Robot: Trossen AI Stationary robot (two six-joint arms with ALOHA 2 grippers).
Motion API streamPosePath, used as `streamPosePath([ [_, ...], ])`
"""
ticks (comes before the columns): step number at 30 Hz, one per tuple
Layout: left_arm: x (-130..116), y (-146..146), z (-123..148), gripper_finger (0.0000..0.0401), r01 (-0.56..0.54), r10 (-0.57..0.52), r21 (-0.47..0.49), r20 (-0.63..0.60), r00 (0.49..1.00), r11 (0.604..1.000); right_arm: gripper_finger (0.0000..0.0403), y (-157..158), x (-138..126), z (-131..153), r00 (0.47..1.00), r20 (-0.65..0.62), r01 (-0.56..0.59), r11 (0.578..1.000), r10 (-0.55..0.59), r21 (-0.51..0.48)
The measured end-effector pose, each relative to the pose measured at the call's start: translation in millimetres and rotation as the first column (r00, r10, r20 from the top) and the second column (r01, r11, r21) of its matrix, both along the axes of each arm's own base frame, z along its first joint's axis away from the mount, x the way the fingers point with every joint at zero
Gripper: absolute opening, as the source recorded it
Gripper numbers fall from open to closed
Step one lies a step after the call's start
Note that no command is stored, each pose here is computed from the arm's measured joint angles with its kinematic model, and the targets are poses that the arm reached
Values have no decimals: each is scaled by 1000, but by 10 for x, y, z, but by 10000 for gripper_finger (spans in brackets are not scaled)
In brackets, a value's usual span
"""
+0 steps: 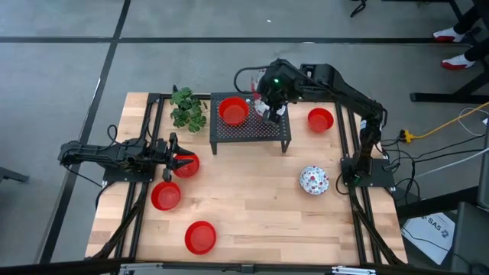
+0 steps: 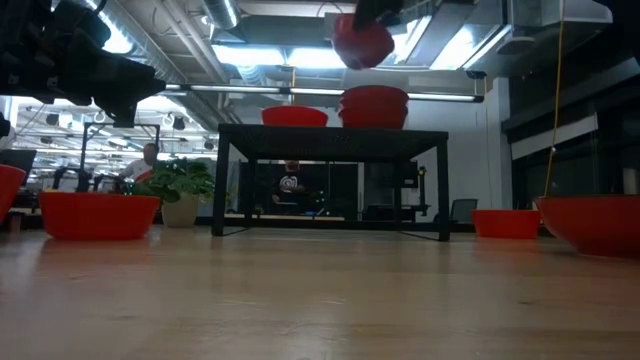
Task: Pick & Place Mini bowls
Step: Stack the bottom white bowl on the top of the white bowl on the shelf
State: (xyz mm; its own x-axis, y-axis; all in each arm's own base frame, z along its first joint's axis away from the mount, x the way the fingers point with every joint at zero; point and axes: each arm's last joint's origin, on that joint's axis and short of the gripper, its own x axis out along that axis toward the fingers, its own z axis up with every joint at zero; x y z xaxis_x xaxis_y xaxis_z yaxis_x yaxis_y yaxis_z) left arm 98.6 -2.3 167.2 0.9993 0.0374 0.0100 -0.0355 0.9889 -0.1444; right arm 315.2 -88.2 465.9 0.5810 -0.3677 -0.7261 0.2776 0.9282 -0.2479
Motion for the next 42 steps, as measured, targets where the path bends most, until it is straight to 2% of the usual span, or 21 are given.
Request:
streamPosePath([
  [15, 0, 0, -1, 123, 0, 0, 0, 0, 1000, 1000, 12, -41, 18, -84, 999, -44, 5, 1000, -4, 17],
  [26, 0, 0, 0, 123, 0, 0, 0, 0, 1000, 1000, 12, -69, -1, -99, 999, -37, 35, 996, -32, 82],
  [42, 0, 0, -1, 123, 0, 0, 0, 0, 1000, 1000, 11, -167, 95, -308, 987, -157, 36, 991, -14, 133],
])
